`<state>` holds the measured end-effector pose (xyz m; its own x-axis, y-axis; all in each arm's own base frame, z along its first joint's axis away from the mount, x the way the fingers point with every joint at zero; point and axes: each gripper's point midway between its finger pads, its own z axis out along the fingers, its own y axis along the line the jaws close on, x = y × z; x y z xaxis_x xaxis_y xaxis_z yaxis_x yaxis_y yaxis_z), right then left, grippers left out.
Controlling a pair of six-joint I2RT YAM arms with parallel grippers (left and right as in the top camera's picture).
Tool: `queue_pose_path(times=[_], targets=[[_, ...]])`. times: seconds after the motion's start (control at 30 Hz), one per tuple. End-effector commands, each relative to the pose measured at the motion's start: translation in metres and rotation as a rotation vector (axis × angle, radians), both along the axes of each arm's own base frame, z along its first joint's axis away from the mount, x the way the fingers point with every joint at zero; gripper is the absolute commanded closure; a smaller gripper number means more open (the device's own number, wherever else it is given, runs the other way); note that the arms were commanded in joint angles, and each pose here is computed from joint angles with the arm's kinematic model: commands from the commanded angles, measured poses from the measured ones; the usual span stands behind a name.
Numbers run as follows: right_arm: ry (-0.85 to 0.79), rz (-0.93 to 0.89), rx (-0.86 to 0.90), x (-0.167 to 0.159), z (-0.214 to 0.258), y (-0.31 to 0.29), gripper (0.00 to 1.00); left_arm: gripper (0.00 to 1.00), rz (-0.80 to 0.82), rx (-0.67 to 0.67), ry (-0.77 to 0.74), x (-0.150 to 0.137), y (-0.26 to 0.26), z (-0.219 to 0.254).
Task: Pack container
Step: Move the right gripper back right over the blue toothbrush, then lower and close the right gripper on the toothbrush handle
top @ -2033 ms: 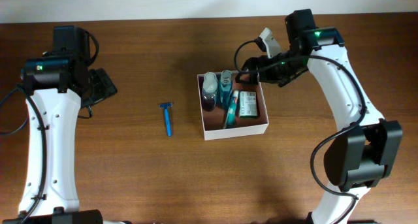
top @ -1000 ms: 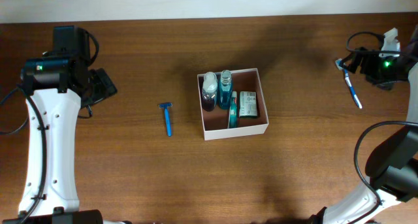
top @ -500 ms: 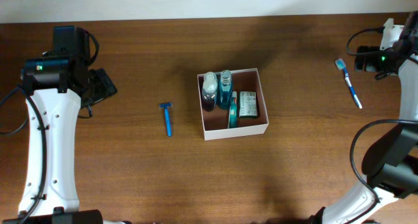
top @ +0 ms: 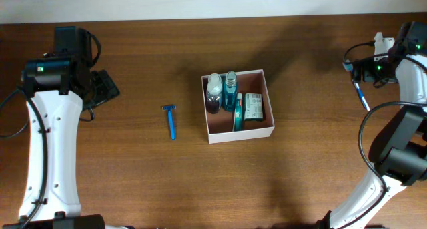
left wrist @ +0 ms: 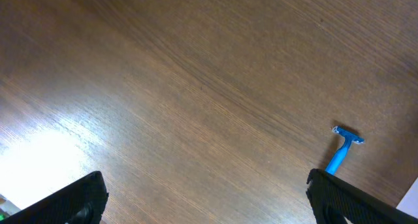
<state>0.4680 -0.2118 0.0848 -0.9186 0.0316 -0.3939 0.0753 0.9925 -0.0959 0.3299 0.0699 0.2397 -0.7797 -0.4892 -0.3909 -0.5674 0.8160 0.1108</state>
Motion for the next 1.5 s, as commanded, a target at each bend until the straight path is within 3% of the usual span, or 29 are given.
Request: queue_pose_path(times=[0.0,0.77,1.47], targets=[[-0.004,0.021,0.037,0.005,-0.010,0.002,0.02,0.01,0.016,0.003,0.006,0.000,0.002,-0.002],[0.098,0.101,0.074,-0.001,-0.070,0.007,0.01,0.01,0.016,0.003,0.005,0.000,0.002,-0.002],[0.111,0.079,0.121,-0.010,-0.083,0.000,0.05,0.01,0.016,0.003,0.005,0.000,0.002,-0.002]])
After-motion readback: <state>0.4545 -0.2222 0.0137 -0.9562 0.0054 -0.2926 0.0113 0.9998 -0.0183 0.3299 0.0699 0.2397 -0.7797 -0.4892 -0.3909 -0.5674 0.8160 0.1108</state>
